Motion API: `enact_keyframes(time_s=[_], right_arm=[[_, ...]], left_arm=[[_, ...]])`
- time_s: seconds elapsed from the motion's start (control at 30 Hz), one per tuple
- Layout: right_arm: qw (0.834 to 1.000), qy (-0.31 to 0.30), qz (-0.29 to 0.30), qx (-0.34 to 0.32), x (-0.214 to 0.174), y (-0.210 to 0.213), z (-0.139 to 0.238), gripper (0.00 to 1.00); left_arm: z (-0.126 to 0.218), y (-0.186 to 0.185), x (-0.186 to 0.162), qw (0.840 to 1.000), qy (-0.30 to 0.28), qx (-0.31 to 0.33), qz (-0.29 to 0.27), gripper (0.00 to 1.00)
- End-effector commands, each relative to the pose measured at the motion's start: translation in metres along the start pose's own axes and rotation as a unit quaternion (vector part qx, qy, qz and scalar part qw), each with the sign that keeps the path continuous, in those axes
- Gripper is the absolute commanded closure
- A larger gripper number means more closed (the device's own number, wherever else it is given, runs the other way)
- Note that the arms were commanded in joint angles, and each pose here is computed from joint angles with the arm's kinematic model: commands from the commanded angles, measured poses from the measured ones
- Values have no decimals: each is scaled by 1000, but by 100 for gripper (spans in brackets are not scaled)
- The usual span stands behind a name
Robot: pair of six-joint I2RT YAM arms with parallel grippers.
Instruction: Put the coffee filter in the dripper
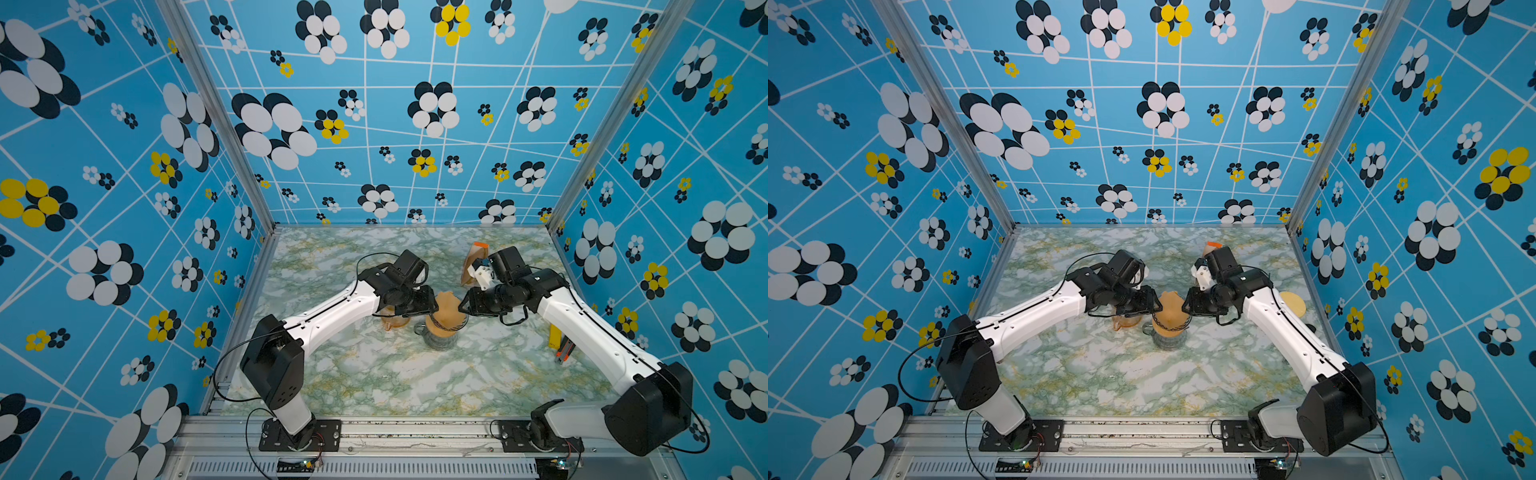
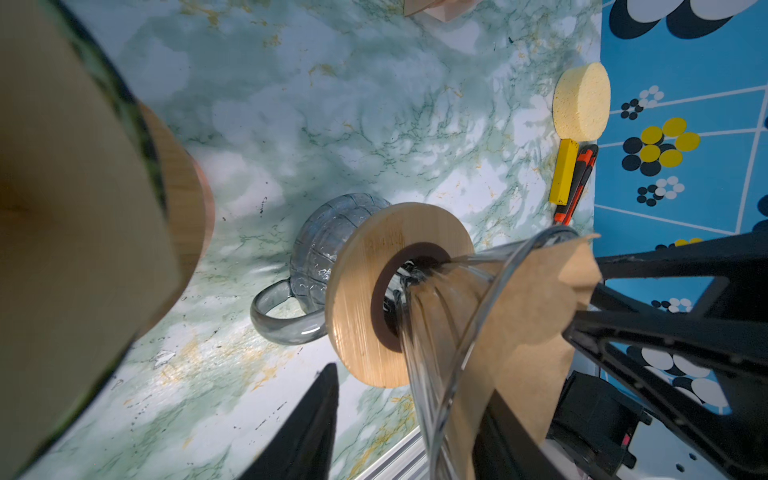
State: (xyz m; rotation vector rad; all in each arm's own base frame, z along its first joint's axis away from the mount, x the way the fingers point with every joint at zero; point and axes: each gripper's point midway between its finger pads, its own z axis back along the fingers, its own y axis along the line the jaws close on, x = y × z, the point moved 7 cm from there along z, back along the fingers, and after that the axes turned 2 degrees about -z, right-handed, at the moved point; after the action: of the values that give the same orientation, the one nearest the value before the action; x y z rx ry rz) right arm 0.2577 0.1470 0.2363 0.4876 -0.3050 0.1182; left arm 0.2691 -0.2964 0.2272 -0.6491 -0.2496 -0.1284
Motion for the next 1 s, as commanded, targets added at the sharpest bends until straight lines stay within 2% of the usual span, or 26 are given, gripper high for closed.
enact_keyframes(time_s=[0.0,0.1,0.17,0.33,0.57,0.97], right_arm=[[1000,9,-7,9,0,-2,-8,71],[1000,11,-8,13,1,-2,-10,77],[1000,11,-8,18,3,-1,-11,79],[1000,10,-10,23,5,1,-10,84],[1000,14,-10,24,8,4,-9,88],[999,37,-15,2,10,1,-11,89]], left_arm=[[1,0,8,1000,-9,-18,4,53],[1,0,9,1000,-9,-21,7,56],[1,2,8,1000,-7,-21,10,63],[-2,4,7,999,-7,-27,17,71],[-6,4,7,999,-2,-37,24,76],[-6,3,12,998,4,-48,34,82]])
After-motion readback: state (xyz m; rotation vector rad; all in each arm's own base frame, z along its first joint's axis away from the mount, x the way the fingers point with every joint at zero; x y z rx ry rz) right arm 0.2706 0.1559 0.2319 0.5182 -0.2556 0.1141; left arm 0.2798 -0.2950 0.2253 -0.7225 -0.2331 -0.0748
